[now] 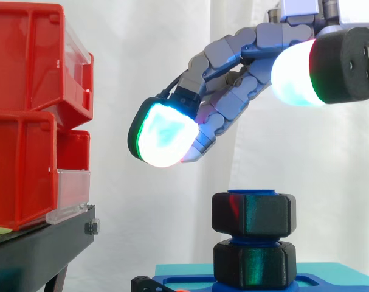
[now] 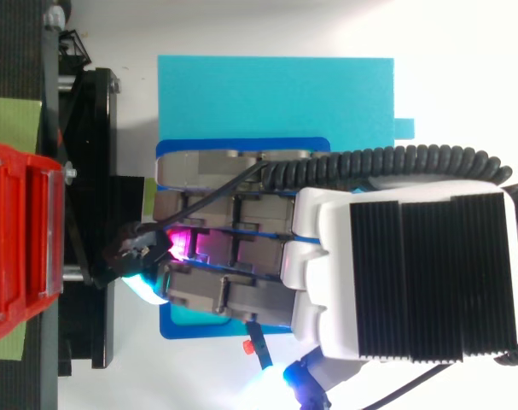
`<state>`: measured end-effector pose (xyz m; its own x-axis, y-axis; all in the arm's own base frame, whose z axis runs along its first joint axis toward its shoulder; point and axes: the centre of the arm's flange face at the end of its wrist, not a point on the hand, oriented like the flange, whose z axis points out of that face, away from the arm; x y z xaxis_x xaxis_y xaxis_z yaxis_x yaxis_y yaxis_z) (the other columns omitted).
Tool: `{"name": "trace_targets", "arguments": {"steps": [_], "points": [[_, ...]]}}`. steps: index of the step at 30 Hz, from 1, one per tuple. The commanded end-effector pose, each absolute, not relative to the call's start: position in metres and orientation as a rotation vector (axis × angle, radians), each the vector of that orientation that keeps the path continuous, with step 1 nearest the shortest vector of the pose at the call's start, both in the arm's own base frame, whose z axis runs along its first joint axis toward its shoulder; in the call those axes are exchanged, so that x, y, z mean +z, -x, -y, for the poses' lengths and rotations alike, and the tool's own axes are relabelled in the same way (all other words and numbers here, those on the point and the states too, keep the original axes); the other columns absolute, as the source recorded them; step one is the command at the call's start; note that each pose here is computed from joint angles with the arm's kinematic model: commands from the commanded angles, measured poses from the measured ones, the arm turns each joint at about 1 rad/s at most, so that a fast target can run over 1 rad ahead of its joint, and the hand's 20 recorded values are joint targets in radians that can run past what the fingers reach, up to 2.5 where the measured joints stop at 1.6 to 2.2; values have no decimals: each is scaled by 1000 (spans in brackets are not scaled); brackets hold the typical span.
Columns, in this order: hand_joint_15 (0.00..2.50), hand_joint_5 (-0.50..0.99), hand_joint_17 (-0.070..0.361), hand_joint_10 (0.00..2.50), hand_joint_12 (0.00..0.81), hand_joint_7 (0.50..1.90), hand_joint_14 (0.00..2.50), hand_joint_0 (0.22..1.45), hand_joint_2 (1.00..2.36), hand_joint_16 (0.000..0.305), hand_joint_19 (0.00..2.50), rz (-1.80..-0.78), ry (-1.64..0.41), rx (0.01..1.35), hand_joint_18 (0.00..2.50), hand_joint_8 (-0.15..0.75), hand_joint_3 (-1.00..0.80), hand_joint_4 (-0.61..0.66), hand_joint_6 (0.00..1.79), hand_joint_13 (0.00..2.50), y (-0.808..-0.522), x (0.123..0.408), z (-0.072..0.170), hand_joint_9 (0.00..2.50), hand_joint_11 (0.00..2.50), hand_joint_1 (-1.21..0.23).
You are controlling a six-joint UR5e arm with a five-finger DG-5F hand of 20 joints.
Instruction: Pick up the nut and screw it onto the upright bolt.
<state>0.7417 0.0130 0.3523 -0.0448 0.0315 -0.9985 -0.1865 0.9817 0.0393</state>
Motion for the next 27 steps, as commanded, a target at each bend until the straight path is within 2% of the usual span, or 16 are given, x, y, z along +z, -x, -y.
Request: {"name": "trace_targets", "arguments": {"steps": [1,21,27], "points": [[0,-110,54,0,239,749,0,482,1000,24,0,-1611,118,174,86,193,-500,235,502,497,-741,352,-9,543,0,-218],[0,-89,53,0,243,838,0,483,1000,23,0,-1651,104,152,122,207,-500,248,503,550,-737,348,11,601,0,-251],[0,-87,53,0,242,827,0,484,1000,24,0,-1662,100,146,140,210,-500,240,503,563,-736,346,16,612,0,-255]]}}
